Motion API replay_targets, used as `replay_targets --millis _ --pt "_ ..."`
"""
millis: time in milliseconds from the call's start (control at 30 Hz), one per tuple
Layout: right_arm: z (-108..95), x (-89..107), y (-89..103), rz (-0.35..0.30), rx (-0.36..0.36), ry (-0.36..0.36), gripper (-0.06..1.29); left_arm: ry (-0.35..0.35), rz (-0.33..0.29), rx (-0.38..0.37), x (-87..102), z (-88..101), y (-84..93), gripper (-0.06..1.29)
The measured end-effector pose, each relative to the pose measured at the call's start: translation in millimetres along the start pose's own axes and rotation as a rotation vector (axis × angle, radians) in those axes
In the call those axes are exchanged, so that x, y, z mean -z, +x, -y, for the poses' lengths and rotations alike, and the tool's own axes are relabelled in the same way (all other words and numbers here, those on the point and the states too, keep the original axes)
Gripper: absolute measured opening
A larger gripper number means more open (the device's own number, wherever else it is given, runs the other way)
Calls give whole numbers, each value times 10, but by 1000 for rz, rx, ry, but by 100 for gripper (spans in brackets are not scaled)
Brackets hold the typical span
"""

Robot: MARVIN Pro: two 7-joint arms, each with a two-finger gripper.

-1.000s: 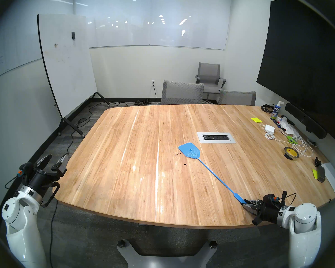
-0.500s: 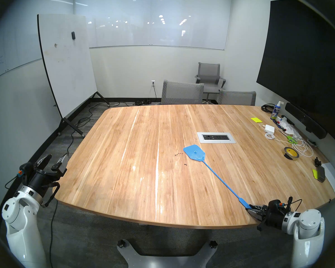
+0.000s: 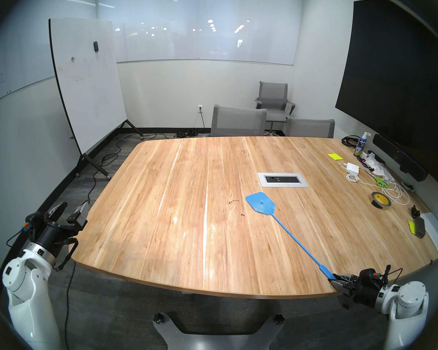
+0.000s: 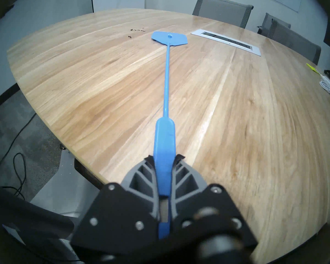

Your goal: Swat a bug on table

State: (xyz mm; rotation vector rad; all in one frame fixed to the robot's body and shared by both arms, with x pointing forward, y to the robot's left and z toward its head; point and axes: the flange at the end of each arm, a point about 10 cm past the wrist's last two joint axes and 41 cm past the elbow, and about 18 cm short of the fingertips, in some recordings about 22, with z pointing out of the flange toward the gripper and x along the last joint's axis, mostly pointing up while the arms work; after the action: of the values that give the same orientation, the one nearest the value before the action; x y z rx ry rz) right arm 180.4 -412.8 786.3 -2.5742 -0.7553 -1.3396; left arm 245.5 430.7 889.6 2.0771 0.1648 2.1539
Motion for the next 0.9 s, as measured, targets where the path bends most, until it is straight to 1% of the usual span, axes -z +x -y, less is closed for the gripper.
replay_targets --millis 267,467,900 --pt "23 170 -118 5 -20 -24 7 0 0 0 0 -1 0 125" --pt "90 293 -198 10 -33 -37 7 0 0 0 0 -1 -1 125" --pt "243 443 -296 18 -45 -49 7 0 0 -1 0 0 0 125"
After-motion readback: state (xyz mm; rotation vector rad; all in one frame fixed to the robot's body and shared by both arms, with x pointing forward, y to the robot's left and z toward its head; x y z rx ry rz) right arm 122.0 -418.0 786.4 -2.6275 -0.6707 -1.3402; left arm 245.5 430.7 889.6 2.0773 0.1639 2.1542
